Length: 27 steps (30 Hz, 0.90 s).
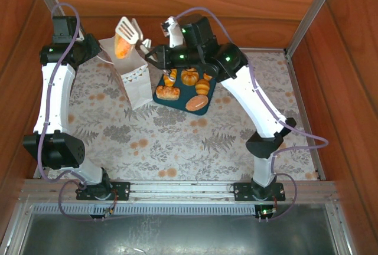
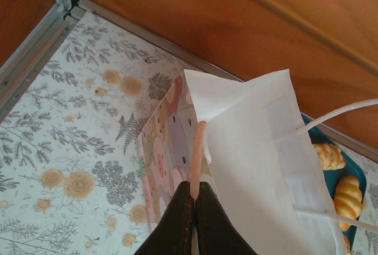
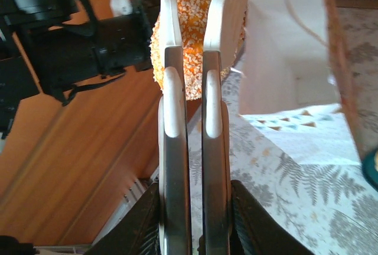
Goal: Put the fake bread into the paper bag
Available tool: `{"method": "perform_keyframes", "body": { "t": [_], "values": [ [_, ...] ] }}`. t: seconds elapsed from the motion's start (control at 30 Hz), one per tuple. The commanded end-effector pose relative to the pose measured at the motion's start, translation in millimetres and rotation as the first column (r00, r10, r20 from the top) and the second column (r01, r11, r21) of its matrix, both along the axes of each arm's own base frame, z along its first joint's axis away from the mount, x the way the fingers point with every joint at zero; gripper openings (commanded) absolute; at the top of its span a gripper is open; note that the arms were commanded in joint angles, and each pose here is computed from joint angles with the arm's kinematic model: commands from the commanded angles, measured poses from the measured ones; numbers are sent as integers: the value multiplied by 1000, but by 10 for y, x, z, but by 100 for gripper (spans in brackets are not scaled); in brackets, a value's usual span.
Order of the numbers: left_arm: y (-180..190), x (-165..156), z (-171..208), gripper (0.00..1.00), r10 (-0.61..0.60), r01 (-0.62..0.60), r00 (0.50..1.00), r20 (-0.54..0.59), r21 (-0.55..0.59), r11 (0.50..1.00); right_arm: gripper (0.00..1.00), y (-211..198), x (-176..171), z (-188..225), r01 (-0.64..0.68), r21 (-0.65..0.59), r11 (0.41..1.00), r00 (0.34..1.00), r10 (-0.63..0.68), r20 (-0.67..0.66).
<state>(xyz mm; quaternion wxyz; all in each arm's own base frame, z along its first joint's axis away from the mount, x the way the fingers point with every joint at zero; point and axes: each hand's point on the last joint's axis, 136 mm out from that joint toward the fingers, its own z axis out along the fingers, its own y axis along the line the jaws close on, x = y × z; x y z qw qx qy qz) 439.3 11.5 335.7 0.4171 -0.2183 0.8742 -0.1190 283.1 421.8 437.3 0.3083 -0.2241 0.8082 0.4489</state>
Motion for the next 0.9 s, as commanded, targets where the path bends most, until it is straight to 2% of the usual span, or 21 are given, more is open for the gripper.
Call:
{"method": "perform_keyframes", "body": {
  "t": [0.0, 0.17, 0.57, 0.87],
  "values": [
    [2, -3, 60, 0, 0, 0, 1000, 11, -15, 1000, 20, 200, -6, 253, -87, 93, 992, 992, 78, 97],
    [11, -13, 94, 0, 2, -2, 1000, 19, -11, 1000, 21, 344, 152, 159, -100, 94, 991, 986, 87, 139],
    [18, -28, 111, 0, 6, -6, 1000, 24, -7, 1000, 21, 321, 676, -371, -39, -30, 999, 983, 43, 177],
    [19, -14, 103, 0, 7, -7, 1000, 22, -8, 1000, 25, 348, 756, -733, -33, -125, 992, 983, 55, 177]
  ]
}}
